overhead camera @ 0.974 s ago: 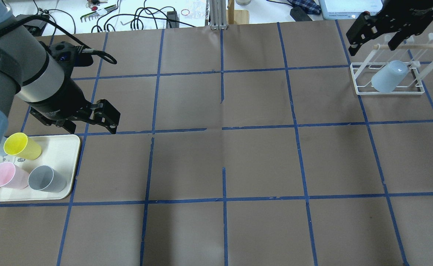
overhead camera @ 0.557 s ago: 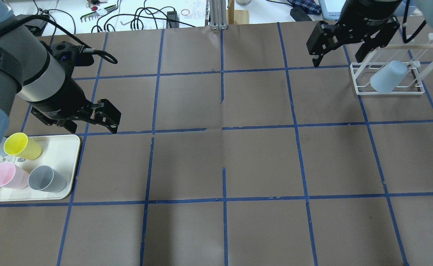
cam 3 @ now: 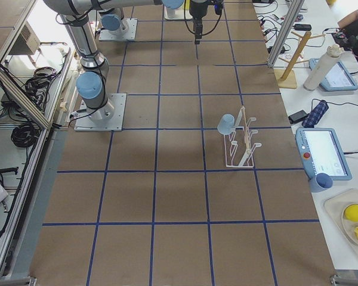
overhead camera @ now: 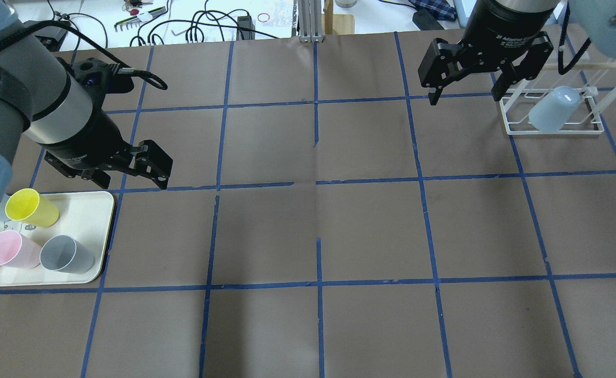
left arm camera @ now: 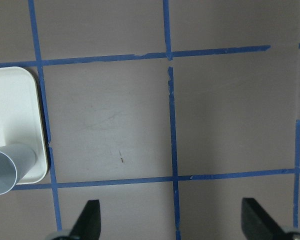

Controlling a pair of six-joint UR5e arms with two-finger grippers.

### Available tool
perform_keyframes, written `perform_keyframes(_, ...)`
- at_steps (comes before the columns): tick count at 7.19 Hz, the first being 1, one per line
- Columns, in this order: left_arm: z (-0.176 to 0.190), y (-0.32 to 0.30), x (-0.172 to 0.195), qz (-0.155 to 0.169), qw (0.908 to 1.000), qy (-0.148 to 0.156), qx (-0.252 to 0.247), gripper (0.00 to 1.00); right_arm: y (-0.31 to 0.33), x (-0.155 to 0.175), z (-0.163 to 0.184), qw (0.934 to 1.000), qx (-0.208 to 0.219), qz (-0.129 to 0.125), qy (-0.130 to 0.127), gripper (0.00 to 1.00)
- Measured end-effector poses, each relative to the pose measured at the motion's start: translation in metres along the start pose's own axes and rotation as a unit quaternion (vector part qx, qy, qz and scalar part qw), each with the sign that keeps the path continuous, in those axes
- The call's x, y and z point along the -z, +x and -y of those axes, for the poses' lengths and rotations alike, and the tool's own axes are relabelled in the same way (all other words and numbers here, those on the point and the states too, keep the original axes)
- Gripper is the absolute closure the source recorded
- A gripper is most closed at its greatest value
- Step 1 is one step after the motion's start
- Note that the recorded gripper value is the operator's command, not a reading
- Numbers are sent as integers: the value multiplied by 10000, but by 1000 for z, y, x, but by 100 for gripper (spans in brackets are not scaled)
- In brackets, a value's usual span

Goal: Transfer IKEA cup to right arm and place on rack

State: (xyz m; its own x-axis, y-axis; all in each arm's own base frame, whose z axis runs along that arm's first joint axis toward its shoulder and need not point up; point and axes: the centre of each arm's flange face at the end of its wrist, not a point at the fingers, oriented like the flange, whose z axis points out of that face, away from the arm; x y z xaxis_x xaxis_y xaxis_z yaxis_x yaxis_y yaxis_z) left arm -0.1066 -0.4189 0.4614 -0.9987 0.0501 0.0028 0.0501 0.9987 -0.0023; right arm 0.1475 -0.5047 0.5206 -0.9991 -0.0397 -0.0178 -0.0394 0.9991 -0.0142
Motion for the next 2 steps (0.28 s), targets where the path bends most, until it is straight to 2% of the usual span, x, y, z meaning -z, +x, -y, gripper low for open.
perform_keyframes(2,0,0,1,2,10000,6,-14,0,-1,1,0,10000,37,40,21,0)
